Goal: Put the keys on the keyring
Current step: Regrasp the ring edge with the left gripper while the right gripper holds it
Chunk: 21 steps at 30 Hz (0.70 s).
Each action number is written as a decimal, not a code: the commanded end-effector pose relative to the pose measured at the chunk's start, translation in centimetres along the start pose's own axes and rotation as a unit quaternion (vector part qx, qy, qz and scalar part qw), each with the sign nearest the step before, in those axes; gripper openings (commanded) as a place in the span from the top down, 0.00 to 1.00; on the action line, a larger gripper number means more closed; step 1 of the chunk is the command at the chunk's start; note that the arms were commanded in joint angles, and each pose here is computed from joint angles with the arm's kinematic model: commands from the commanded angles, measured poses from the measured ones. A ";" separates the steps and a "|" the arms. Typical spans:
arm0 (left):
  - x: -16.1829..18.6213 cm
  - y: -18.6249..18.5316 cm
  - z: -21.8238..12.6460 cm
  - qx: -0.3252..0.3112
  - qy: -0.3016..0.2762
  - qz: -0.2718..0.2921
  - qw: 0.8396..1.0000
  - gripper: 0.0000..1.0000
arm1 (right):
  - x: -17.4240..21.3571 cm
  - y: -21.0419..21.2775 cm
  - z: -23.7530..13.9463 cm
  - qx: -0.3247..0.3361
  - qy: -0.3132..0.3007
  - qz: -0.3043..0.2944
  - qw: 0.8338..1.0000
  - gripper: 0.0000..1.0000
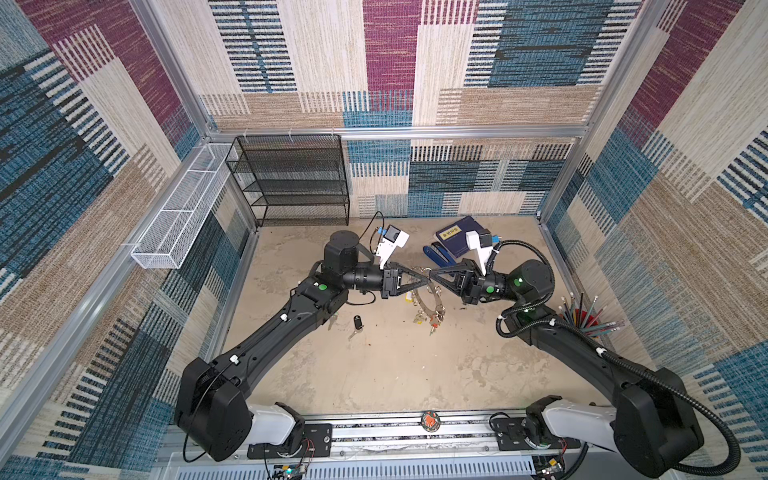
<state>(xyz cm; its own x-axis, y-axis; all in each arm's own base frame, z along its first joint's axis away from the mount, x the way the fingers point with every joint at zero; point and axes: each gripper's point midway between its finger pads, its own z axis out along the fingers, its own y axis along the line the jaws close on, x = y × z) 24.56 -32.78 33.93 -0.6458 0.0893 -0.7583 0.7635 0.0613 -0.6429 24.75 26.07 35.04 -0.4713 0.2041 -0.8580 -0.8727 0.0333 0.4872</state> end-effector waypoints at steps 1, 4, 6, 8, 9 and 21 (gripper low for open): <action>-0.8 -0.2 0.0 -0.003 -0.014 0.017 1.000 1.00 | 0.0 0.4 0.0 -0.009 0.000 -0.013 1.000 1.00; -1.0 -0.1 0.0 -0.010 -0.015 0.015 1.000 1.00 | 0.2 0.3 0.0 -0.006 0.001 -0.013 1.000 1.00; -1.0 0.0 -0.1 -0.014 -0.015 0.014 1.000 1.00 | 0.4 0.2 -0.1 -0.006 0.002 -0.012 1.000 1.00; -1.0 -0.1 -0.1 -0.016 -0.014 0.014 1.000 1.00 | 0.6 0.1 -0.1 -0.006 0.004 -0.010 1.000 1.00; -1.0 -0.1 -0.1 -0.017 -0.013 0.014 1.000 1.00 | 0.6 0.1 -0.1 -0.006 0.003 -0.010 1.000 1.00; -1.1 -0.1 -0.3 -0.027 -0.009 0.016 0.999 0.90 | 0.8 0.0 -0.1 -0.009 0.006 -0.011 1.000 1.00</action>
<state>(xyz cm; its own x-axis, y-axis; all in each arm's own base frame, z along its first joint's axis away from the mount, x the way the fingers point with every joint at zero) 25.00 -32.61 33.46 -0.6812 0.0975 -0.7256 0.7317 0.1215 -0.6707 24.88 26.10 34.17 -0.4670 0.2024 -0.8608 -0.8735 0.0459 0.4847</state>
